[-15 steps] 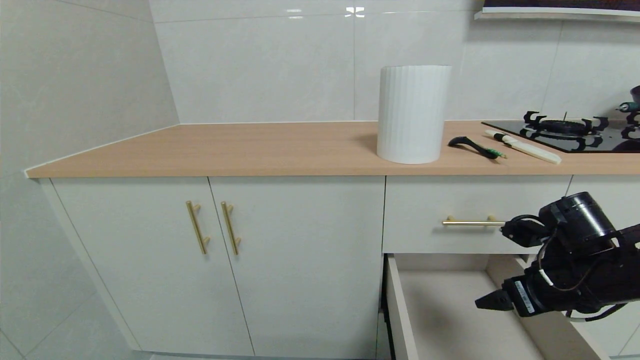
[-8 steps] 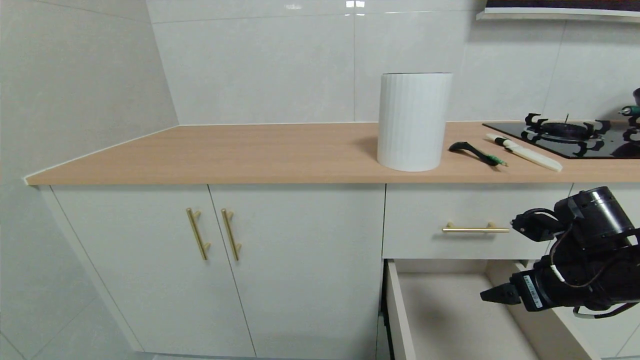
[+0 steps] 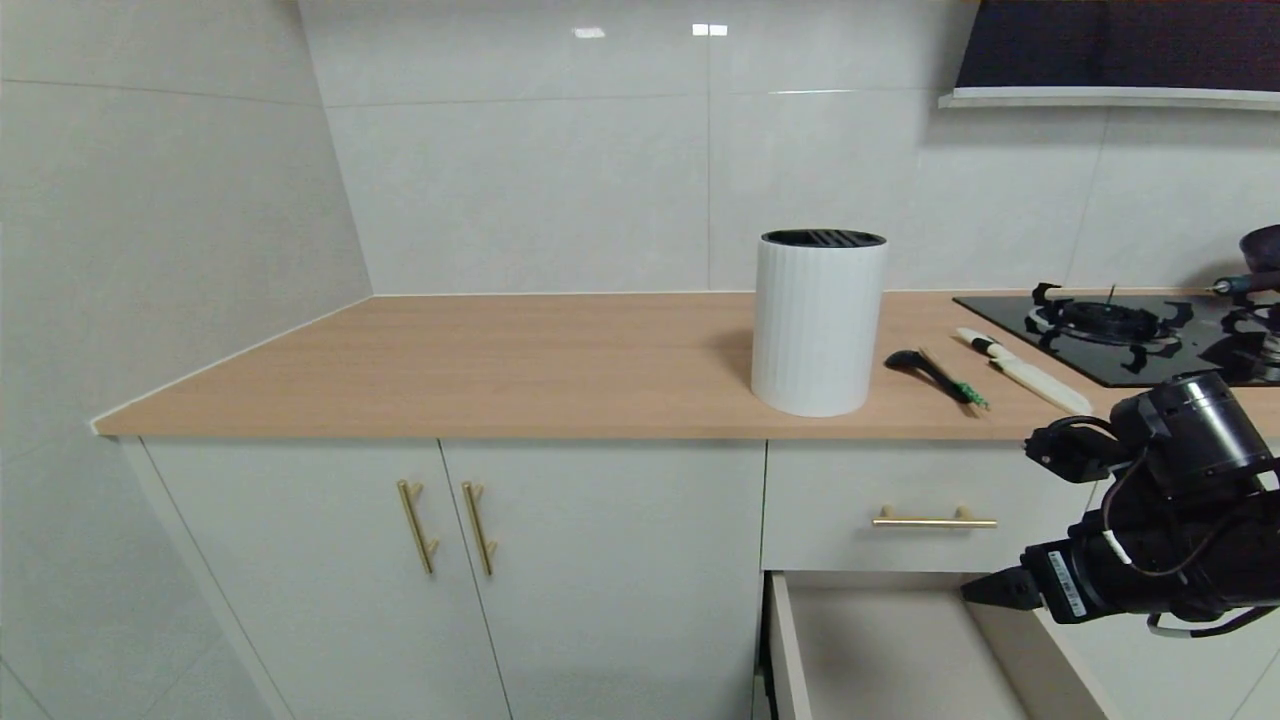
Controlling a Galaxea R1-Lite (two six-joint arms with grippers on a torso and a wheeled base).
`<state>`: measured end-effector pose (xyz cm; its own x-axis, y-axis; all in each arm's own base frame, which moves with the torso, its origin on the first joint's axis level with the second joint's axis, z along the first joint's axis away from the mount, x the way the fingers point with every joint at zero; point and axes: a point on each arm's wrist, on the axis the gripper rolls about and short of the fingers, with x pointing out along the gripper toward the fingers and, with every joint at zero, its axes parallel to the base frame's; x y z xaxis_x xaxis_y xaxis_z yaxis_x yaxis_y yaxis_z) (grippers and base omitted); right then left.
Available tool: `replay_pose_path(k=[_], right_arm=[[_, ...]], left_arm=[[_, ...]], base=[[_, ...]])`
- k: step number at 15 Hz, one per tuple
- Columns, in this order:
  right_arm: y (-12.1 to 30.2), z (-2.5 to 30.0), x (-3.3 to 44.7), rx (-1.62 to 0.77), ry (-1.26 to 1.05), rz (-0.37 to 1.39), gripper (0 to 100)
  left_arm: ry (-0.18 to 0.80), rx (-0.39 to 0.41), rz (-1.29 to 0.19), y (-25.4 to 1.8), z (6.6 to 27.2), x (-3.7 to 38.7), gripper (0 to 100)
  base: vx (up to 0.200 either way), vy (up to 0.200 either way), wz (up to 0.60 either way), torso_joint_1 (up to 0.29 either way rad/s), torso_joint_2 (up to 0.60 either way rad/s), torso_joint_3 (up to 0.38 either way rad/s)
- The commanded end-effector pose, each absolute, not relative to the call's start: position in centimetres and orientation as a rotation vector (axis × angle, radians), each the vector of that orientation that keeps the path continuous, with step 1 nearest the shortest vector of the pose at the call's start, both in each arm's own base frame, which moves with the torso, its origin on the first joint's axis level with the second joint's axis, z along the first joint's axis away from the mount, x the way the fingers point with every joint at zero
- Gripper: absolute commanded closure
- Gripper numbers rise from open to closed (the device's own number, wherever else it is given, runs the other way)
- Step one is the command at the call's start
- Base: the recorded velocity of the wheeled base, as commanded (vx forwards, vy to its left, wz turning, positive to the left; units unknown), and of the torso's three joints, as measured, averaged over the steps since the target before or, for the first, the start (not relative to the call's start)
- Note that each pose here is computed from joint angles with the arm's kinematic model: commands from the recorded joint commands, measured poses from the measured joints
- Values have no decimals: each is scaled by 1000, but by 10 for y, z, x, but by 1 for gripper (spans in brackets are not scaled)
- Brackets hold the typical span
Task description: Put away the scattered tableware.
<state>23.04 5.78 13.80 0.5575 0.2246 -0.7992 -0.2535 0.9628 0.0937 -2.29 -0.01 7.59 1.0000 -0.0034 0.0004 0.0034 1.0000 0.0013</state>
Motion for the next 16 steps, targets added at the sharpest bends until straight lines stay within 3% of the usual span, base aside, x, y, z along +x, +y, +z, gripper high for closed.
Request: replay_pose_path(k=[1, 7, 11, 16], right_arm=[[58, 137, 231, -34, 941, 282, 0], [59, 141, 237, -38, 903, 288, 0], [69, 174, 299, -39, 676, 206, 0], [60, 167, 341, 15, 646, 48, 0]], left_arm=[[0, 2, -3, 0, 76, -23, 0], [0, 2, -3, 0, 76, -23, 0], [0, 2, -3, 0, 76, -23, 0], [0, 2, -3, 0, 76, -23, 0]], base=[[0, 0, 0, 193, -476, -281], [0, 0, 0, 147, -335, -198], [0, 0, 0, 5, -15, -9], [0, 0, 0, 0, 0, 0]])
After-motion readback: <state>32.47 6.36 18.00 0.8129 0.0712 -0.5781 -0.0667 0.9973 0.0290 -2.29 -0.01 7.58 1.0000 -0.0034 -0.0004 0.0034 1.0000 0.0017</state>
